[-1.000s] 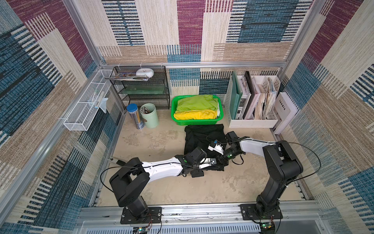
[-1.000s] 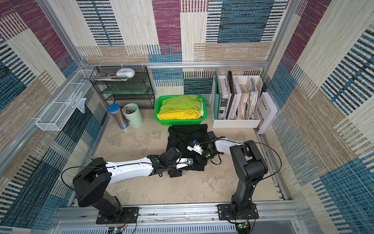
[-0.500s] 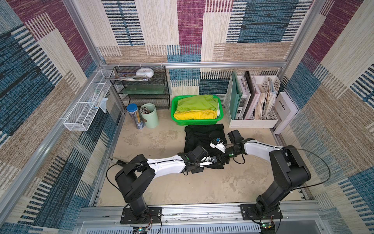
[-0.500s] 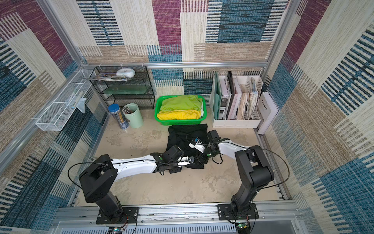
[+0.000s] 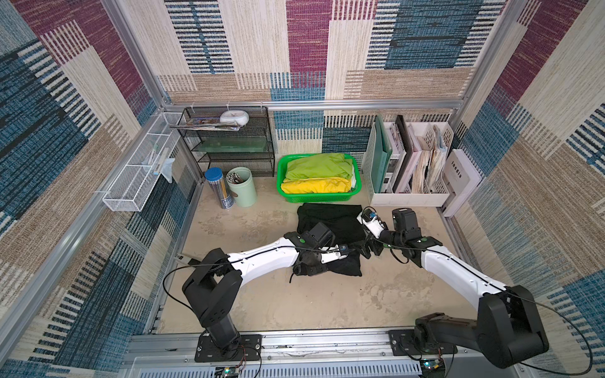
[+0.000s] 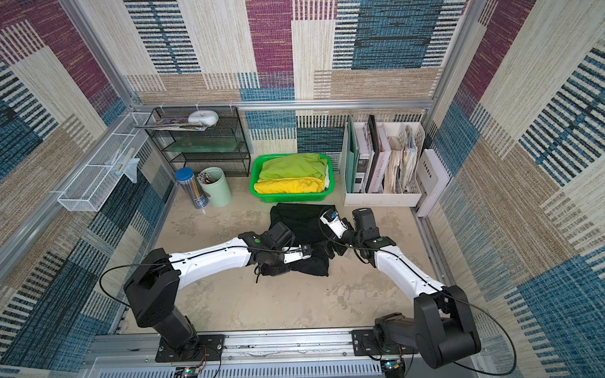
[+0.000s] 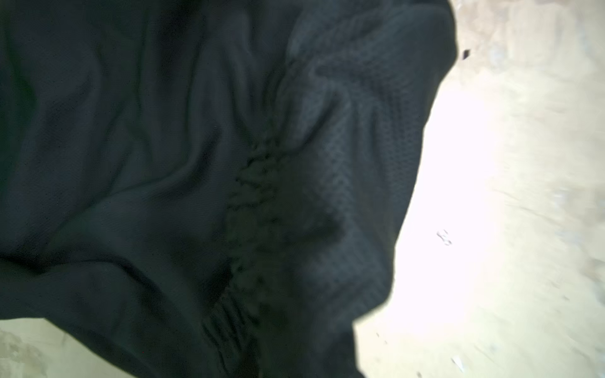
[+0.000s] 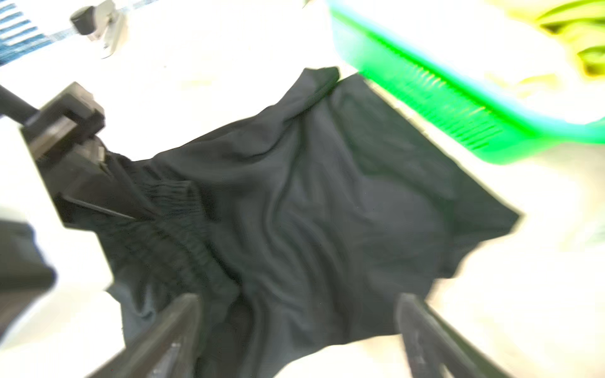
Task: Roll up the shorts
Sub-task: Roll the shorts at the center of the board.
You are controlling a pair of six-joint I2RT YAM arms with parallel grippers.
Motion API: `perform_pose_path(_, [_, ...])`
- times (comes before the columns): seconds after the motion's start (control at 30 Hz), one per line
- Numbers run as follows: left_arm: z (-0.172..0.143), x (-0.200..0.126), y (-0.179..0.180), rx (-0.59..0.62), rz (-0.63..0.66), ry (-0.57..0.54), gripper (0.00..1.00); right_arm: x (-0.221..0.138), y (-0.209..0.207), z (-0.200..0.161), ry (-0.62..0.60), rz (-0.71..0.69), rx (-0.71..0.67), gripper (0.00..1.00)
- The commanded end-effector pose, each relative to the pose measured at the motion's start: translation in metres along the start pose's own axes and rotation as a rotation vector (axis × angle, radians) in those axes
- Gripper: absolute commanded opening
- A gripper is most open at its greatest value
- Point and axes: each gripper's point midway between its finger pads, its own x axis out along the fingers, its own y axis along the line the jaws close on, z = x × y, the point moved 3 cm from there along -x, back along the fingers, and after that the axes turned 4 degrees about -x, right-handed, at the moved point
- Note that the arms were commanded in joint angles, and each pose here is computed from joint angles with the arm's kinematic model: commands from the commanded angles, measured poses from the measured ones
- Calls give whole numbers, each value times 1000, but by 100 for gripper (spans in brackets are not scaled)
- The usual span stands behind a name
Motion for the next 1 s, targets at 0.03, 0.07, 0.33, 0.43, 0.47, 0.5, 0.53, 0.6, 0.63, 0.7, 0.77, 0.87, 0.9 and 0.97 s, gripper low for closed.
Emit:
perform_pose_path(0.03, [-7,-14,-12,-39,-146,46,15,-11,-6,9,2,-60,-26,100])
perform_pose_path(0.07, [-7,-17,-12,-44,-170,49,15,-14,-4,10,1,-62,-46,99])
perform_pose_path(0.33, [-5,-17,-21,-99,-366,112,14,-29,28,15,-32,-14,-228,99])
perform_pose_path(0.43, [-7,-14,-23,-137,-448,149,13,-33,43,16,-45,-9,-322,99])
perform_pose_path(0.47, [-8,-13,-22,-155,-475,166,14,-33,49,15,-47,-6,-353,99])
perform_pose_path(0.5, [-10,-13,-21,-177,-507,184,14,-33,55,14,-52,-1,-387,99])
perform_pose_path(0.53, [-9,-13,-19,-196,-526,189,14,-33,61,11,-51,5,-416,99])
perform_pose_path(0.6, [-10,-10,-14,-230,-556,196,13,-29,72,2,-31,-7,-487,99])
perform_pose_path(0.63, [-9,-9,-12,-237,-568,193,13,-28,76,-1,-24,-13,-518,99])
perform_pose_path(0.7, [-10,-5,-9,-257,-590,197,13,-25,86,-6,-25,-22,-584,99])
perform_pose_path(0.77, [-12,1,-5,-271,-596,213,13,-23,96,-6,-47,-17,-631,99])
perform_pose_path(0.87, [-16,11,0,-290,-605,257,13,-17,105,-12,-44,-8,-676,100])
perform_pose_path(0.9, [-17,14,1,-298,-611,265,13,-13,106,-16,-29,-8,-683,97])
perform_pose_path(0.97, [-17,20,2,-310,-627,276,13,-5,108,-21,-9,-3,-686,96])
